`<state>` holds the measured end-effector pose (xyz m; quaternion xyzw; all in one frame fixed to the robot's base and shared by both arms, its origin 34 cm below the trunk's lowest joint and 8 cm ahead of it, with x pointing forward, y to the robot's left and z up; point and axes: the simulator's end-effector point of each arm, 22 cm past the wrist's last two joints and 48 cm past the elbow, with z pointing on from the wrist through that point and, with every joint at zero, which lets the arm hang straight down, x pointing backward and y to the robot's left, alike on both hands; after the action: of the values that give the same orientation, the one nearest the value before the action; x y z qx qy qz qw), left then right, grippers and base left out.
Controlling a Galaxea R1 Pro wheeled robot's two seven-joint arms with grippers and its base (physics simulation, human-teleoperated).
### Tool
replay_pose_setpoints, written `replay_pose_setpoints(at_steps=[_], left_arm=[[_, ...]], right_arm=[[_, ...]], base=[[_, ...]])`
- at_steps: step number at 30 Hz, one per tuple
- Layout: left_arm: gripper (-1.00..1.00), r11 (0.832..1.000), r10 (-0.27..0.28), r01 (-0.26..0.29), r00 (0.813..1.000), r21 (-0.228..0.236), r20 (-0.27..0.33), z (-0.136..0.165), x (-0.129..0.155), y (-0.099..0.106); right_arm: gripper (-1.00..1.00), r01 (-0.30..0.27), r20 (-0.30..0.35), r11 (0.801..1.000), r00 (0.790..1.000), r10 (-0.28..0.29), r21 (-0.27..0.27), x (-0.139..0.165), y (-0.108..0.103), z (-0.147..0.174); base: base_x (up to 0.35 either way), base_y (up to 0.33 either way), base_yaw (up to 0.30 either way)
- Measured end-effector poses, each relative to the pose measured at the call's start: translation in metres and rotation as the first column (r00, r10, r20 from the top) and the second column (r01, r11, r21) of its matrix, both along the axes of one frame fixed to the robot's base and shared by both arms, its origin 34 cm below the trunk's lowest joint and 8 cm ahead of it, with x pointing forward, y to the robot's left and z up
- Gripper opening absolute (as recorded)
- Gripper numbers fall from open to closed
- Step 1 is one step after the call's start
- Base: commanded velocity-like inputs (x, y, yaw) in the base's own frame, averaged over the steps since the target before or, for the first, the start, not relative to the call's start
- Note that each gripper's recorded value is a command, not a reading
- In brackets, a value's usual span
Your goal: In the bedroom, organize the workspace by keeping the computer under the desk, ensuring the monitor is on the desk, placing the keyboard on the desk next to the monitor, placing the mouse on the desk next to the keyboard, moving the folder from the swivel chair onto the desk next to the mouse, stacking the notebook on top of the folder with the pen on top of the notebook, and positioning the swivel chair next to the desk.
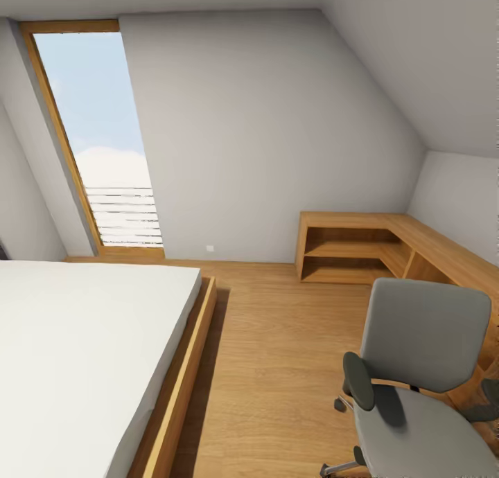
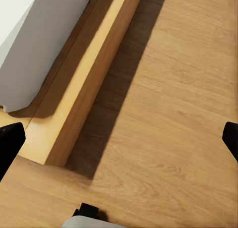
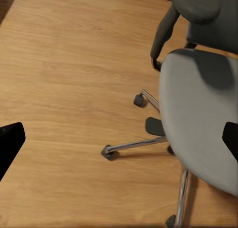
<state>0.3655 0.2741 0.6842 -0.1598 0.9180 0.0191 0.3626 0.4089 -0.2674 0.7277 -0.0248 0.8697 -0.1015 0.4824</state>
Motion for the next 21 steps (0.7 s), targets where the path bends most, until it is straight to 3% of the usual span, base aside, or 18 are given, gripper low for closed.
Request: replay_pose_setpoints(at_steps=[6, 13, 21], left_arm=[[1.0, 1.0, 0.0, 0.0, 1.0, 0.0, 0.0, 0.0, -0.0001, 0.0004], [1.0, 1.0, 0.0, 0.0, 1.0, 0.002, 0.001, 0.0002, 0.0, 0.0012], [1.0, 1.0, -0.001, 0.001, 1.0, -0.001, -0.005, -0.0011, -0.0022, -0.0002]], right_arm=[[1.0, 0.0, 0.0, 1.0, 1.0, 0.0, 0.0, 0.0, 0.0, 0.0], [1.0, 0.0, 0.0, 1.0, 1.0, 0.0, 0.0, -0.0001, 0.0, 0.0001], [1.0, 0.0, 0.0, 1.0, 1.0, 0.0, 0.0, 0.0, -0.0001, 0.0]], base=[[0.018, 0.01, -0.061], [0.159, 0.142, -0.164], [0.055, 0.04, -0.034]])
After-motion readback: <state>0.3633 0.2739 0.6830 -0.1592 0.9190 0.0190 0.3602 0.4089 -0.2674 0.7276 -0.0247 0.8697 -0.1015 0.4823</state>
